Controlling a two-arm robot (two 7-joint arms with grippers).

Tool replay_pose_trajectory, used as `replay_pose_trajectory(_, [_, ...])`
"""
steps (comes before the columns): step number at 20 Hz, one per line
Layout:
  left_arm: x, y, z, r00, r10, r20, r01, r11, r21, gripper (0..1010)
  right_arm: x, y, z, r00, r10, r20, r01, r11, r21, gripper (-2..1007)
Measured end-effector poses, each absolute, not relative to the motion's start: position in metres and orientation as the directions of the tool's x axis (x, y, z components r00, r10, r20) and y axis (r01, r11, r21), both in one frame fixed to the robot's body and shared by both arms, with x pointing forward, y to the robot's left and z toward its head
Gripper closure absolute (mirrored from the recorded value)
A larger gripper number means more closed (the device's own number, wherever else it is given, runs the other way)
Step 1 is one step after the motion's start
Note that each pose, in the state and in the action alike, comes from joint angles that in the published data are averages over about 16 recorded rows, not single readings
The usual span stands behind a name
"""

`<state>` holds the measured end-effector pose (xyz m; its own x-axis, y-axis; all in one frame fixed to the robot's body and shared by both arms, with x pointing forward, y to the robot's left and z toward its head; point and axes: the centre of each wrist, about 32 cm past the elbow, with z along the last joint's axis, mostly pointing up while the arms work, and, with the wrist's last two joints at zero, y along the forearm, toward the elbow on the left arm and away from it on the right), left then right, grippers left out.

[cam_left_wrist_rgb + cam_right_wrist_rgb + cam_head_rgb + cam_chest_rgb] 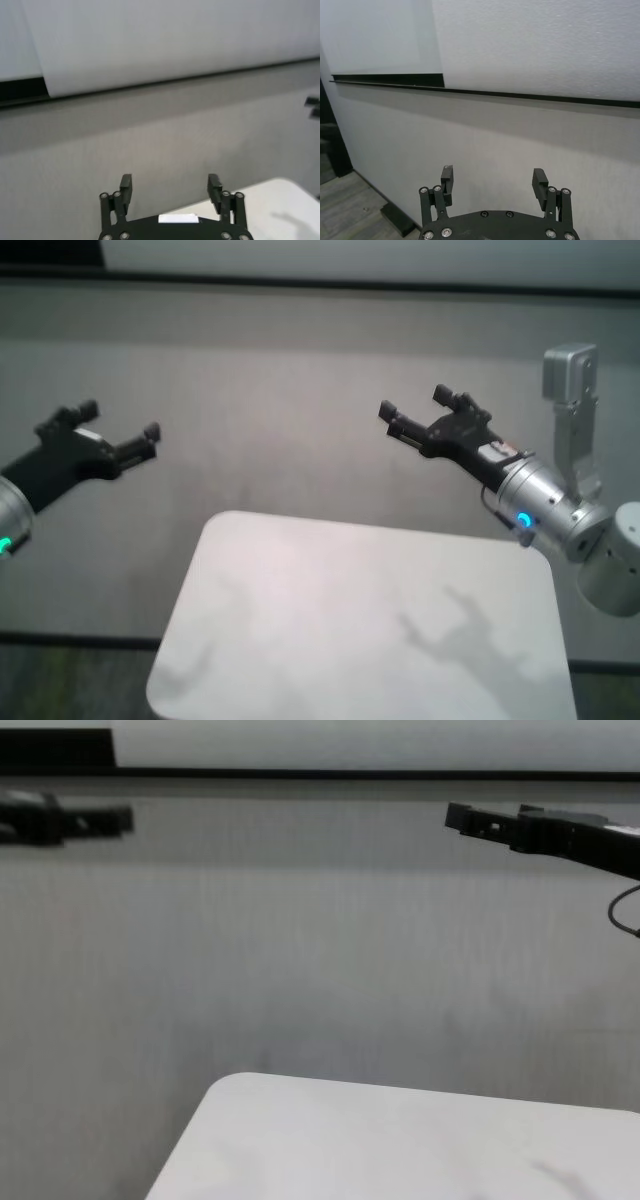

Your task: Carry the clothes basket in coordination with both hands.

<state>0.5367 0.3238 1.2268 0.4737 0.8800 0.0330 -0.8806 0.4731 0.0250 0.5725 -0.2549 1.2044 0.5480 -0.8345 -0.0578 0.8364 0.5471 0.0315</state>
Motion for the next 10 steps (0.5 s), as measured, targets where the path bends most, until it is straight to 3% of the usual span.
replay_pose_trajectory(10, [0.612, 0.304, 1.153, 0.523, 0.849, -0.074, -0.822, 0.526, 0.217, 11, 0.596, -0.270, 1.157, 0.479, -0.873, -0.092, 0.865, 0.487, -0.119, 0])
